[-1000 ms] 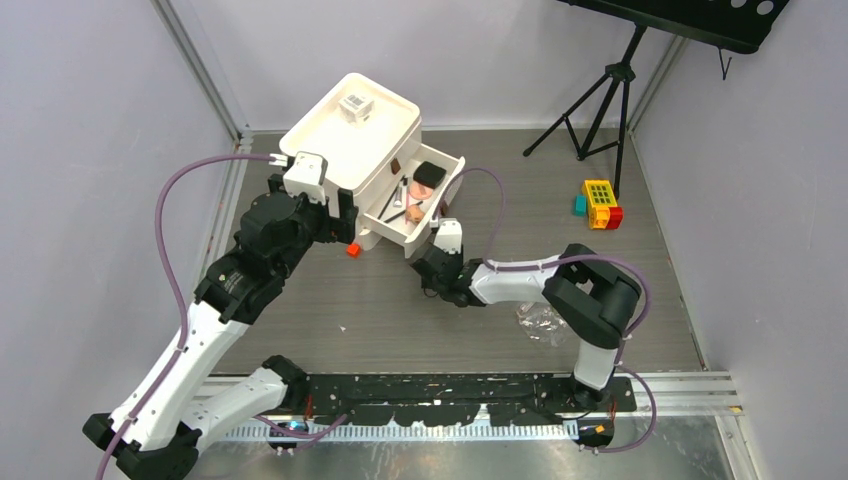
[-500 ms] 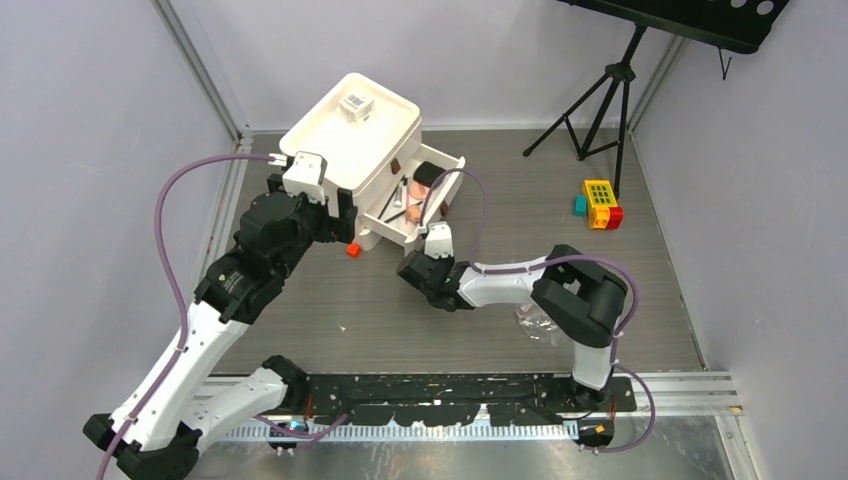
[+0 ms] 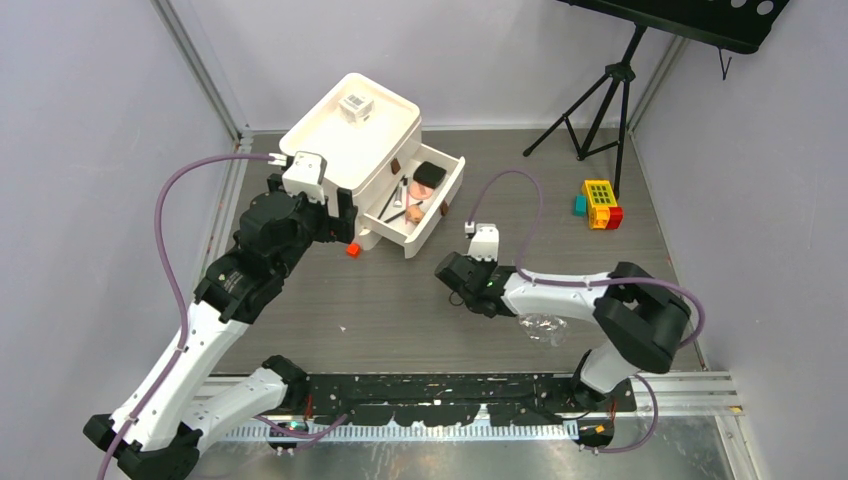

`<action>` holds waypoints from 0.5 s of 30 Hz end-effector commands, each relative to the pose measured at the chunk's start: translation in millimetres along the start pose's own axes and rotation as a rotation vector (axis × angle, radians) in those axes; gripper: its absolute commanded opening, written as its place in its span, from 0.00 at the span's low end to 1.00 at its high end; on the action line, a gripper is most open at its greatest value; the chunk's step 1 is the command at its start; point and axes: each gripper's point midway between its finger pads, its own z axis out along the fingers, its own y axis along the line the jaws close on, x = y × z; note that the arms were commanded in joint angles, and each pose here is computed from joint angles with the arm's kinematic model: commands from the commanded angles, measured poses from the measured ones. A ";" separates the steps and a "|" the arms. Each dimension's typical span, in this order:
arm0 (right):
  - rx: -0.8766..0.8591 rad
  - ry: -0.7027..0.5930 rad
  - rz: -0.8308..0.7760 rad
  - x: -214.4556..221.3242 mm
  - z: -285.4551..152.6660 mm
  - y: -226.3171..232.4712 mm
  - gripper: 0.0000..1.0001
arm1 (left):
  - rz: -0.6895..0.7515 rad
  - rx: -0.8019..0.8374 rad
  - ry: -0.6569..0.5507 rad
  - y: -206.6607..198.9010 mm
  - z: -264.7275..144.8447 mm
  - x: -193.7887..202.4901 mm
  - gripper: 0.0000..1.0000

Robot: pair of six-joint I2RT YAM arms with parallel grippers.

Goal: Organize the makeup
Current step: Move the makeup tool to the center of the board.

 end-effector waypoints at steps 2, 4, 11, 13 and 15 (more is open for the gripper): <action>-0.043 -0.066 0.165 -33.6 -10.2 -7.0 0.00 | -0.023 0.009 -0.034 -1.8 0.1 -9.5 0.88; -0.065 -0.061 0.189 -37.4 -11.1 -9.1 0.00 | -0.023 0.010 -0.034 -1.9 -0.1 -9.7 0.88; -0.082 -0.035 0.223 -38.1 -7.9 -11.6 0.11 | -0.021 0.006 -0.031 -1.2 1.0 -8.9 0.88; -0.092 -0.021 0.233 -37.2 -6.5 -8.8 0.20 | -0.020 0.006 -0.031 -1.1 0.9 -9.1 0.88; -0.104 -0.009 0.240 -35.8 -5.6 -4.4 0.28 | -0.019 0.005 -0.031 -1.0 1.0 -9.1 0.88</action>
